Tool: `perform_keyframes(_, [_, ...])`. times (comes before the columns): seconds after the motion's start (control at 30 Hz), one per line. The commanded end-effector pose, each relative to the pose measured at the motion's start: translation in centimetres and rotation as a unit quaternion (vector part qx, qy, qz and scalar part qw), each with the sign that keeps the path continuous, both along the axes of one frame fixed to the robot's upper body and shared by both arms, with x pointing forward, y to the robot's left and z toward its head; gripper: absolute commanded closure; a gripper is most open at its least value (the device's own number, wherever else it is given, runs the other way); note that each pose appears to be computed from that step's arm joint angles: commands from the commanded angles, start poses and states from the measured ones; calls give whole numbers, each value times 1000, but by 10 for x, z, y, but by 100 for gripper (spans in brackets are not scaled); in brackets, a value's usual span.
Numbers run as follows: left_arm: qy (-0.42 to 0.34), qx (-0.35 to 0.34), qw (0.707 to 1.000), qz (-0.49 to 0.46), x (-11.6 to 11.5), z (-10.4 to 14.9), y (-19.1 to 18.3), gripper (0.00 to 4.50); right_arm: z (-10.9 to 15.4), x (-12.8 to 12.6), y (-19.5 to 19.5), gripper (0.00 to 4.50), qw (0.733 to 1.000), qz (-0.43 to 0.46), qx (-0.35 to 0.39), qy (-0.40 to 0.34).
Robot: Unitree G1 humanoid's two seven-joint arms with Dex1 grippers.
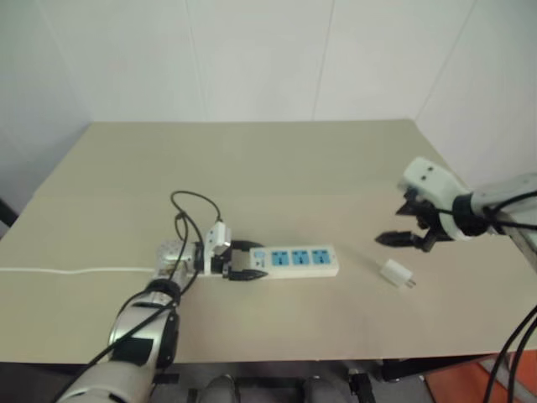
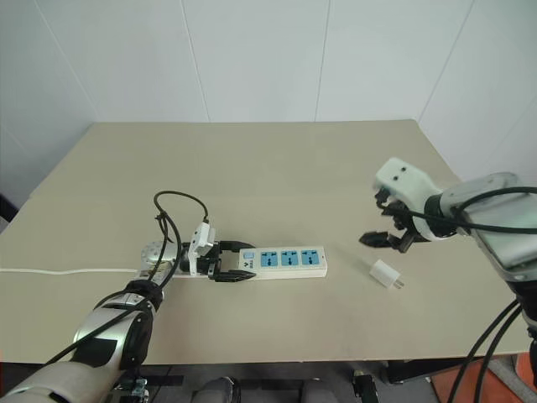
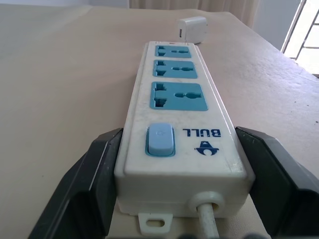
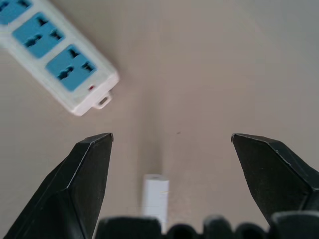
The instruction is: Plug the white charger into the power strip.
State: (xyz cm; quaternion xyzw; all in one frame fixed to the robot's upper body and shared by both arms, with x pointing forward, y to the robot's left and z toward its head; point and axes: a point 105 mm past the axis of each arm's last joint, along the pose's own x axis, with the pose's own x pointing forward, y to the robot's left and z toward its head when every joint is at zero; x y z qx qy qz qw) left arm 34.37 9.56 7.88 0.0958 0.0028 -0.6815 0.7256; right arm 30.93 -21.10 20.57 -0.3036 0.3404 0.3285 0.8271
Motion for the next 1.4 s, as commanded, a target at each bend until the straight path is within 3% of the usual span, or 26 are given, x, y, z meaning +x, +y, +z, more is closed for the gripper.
perform_keyframes(0.03, [-1, 20, 999, -39, -8, -7, -11, 126, -4, -3, -7, 0, 999, -2, -33, 43])
perform_keyframes(0.53, [-12, 14, 998, -54, -10, -2, -18, 126, -54, 19, -23, 0, 990, -61, -58, 117])
perform_keyframes(1.1, [-12, 7, 999, -44, -9, -1, -12, 126, -75, 22, -29, 0, 984, -74, -69, 149])
perform_keyframes(1.2, [-11, 9, 999, -44, -10, -3, -12, 126, -78, 21, -29, 56, 983, -71, -74, 153])
perform_keyframes(1.4, [-7, 8, 999, -46, -12, -6, -13, 126, -78, 20, -32, 250, 982, -72, -85, 154])
